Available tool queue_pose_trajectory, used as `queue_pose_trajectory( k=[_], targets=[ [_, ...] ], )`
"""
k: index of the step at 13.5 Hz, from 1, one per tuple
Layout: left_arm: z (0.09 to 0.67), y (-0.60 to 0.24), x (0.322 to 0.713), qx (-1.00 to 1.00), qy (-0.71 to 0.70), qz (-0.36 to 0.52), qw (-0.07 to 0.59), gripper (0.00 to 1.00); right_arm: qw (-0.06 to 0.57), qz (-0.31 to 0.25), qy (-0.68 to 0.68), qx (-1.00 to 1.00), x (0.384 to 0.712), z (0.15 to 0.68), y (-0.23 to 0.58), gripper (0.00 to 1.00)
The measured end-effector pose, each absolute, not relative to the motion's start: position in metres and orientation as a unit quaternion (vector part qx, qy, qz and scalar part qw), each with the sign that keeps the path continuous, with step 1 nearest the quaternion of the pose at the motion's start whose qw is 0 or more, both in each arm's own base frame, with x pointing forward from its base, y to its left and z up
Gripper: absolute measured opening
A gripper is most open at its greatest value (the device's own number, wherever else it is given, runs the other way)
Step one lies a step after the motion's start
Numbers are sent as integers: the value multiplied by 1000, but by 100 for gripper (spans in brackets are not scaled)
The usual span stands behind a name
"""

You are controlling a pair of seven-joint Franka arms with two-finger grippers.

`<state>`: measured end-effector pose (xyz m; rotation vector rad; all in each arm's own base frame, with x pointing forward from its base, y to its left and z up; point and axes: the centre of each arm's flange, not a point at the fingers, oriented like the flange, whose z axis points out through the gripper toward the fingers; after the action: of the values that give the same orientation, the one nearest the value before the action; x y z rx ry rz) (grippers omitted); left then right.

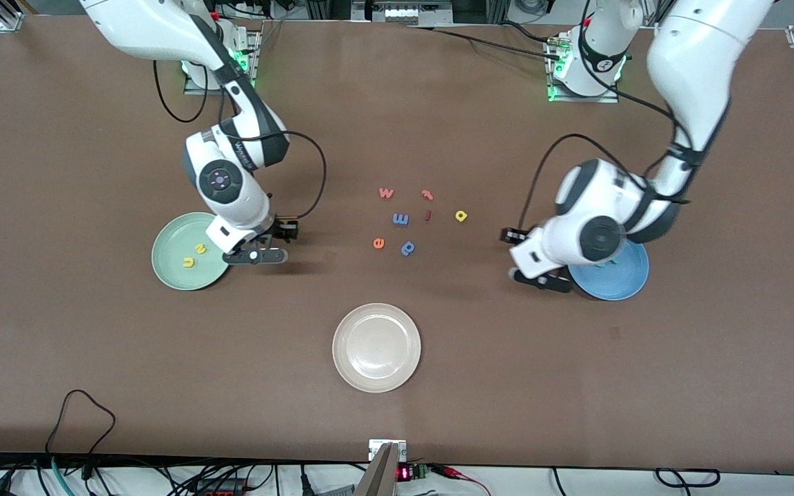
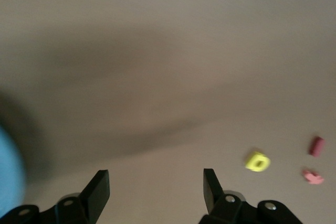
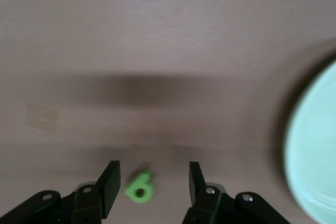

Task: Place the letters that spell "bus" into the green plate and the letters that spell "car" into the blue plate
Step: 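Move both grippers to the green 6 and the yellow d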

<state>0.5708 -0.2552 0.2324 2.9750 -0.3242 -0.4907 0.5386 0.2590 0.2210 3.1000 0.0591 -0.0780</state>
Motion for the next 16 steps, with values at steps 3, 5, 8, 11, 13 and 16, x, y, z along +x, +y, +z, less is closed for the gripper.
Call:
queue_pose_trajectory(
  k=[3, 5, 8, 11, 13, 16],
  targets=[
    [214, -325, 522, 977, -141, -156, 45, 84, 17, -32, 16, 999, 534, 202, 264, 55],
    [195, -343, 496, 979, -133, -145, 46, 84, 18, -39, 17, 999, 531, 189, 265, 55],
    [187, -364, 471, 979, -142, -143, 36, 84, 19, -46, 18, 999, 528, 179, 268, 55],
    [187, -370, 466, 976, -186, -116, -3, 81, 19, -49, 18, 998, 524, 177, 273, 55],
    [186, -368, 468, 976, -192, -104, -9, 80, 20, -51, 18, 998, 521, 175, 273, 55],
    [184, -366, 473, 978, -189, -89, -1, 78, 21, -53, 18, 998, 519, 173, 272, 55]
  ],
)
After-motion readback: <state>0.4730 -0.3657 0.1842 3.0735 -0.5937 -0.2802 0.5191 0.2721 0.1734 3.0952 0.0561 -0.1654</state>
